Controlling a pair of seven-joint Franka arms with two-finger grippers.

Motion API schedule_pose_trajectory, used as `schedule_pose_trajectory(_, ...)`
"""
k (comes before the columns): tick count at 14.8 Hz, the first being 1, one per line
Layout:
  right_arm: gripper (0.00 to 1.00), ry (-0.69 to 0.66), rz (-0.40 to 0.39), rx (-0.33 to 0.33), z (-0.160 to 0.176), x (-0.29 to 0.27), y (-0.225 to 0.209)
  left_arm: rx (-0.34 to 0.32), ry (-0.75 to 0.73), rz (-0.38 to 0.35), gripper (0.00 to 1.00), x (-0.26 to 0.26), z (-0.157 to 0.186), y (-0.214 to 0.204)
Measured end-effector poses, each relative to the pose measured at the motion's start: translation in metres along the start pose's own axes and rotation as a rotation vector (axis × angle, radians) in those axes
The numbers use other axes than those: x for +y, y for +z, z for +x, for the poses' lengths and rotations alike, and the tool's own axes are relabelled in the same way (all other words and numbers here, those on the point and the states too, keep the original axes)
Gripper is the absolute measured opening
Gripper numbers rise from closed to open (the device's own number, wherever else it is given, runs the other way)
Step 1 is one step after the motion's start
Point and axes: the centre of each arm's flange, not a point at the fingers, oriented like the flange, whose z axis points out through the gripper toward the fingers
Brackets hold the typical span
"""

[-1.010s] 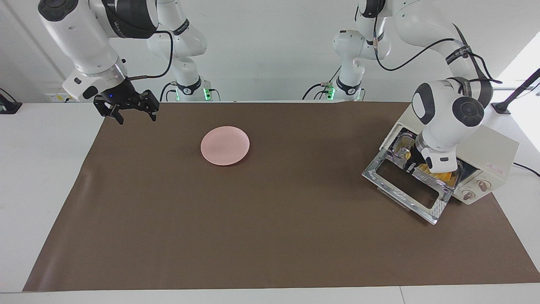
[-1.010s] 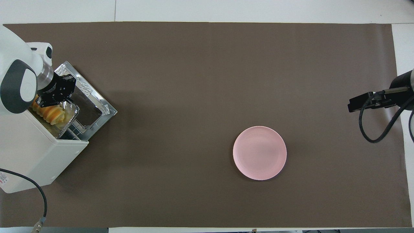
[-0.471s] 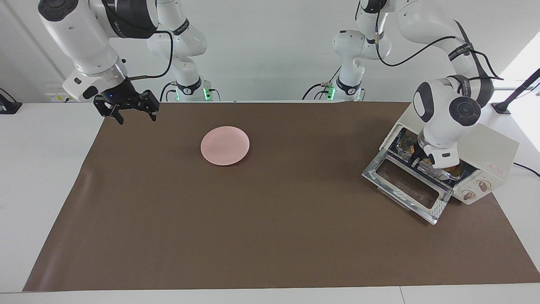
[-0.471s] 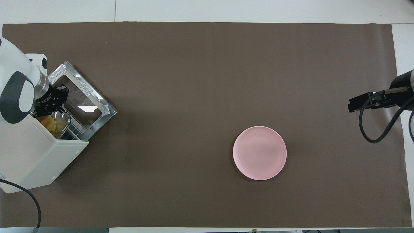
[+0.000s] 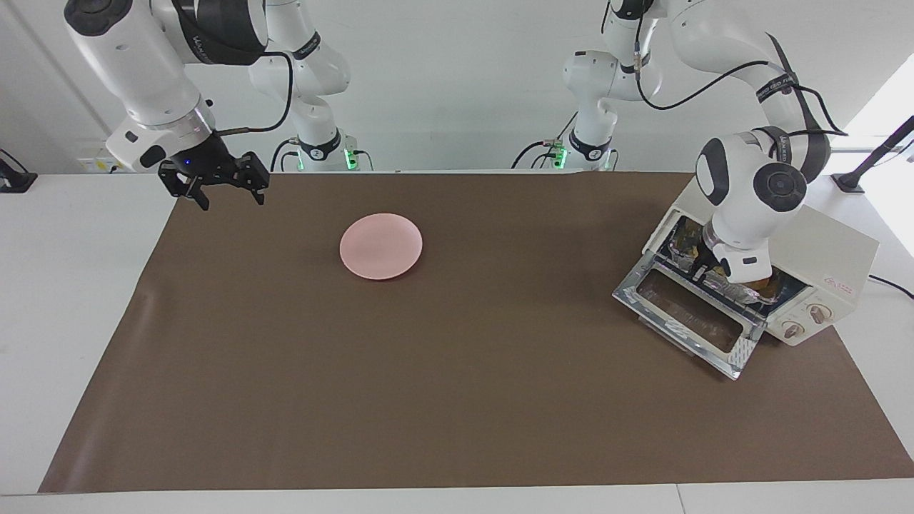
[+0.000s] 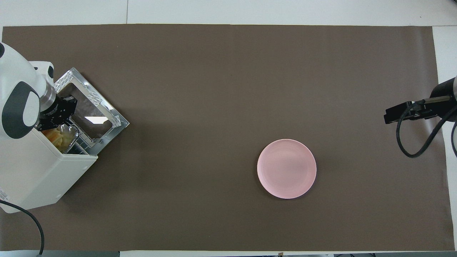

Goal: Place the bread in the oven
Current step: 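Push the foil tray into the toaster oven with the left gripper, then open the left gripper and draw it back out of the oven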

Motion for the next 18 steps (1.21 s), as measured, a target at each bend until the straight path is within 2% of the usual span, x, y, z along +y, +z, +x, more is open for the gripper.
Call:
schedule_pose_trajectory(3,1.0,0.0,0.0,0.0,0.0,0.0,0.0,0.001,0.018,0.0,0.05,0.0,-0.001,0.0)
schedule_pose_trajectory(8,1.0,0.0,0.0,0.0,0.0,0.0,0.0,0.016,0.026,-0.015,0.54,0.002,0.001,-0.002)
schedule_pose_trajectory(9,1.0,0.0,0.0,0.0,0.0,0.0,0.0,0.025,0.03,-0.023,0.67,0.003,0.002,-0.007)
schedule_pose_trajectory(12,1.0,0.0,0.0,0.0,0.0,0.0,0.0,0.06,0.087,-0.054,0.97,0.007,0.006,-0.03)
schedule_pose_trajectory(13,1.0,0.0,0.0,0.0,0.0,0.0,0.0,0.069,0.127,-0.061,1.0,0.005,0.008,-0.037)
schedule_pose_trajectory(15,1.0,0.0,0.0,0.0,0.0,0.0,0.0,0.078,0.227,-0.084,1.0,-0.001,0.006,-0.061)
schedule_pose_trajectory(18,1.0,0.0,0.0,0.0,0.0,0.0,0.0,0.063,0.352,-0.218,1.0,-0.017,-0.009,-0.117)
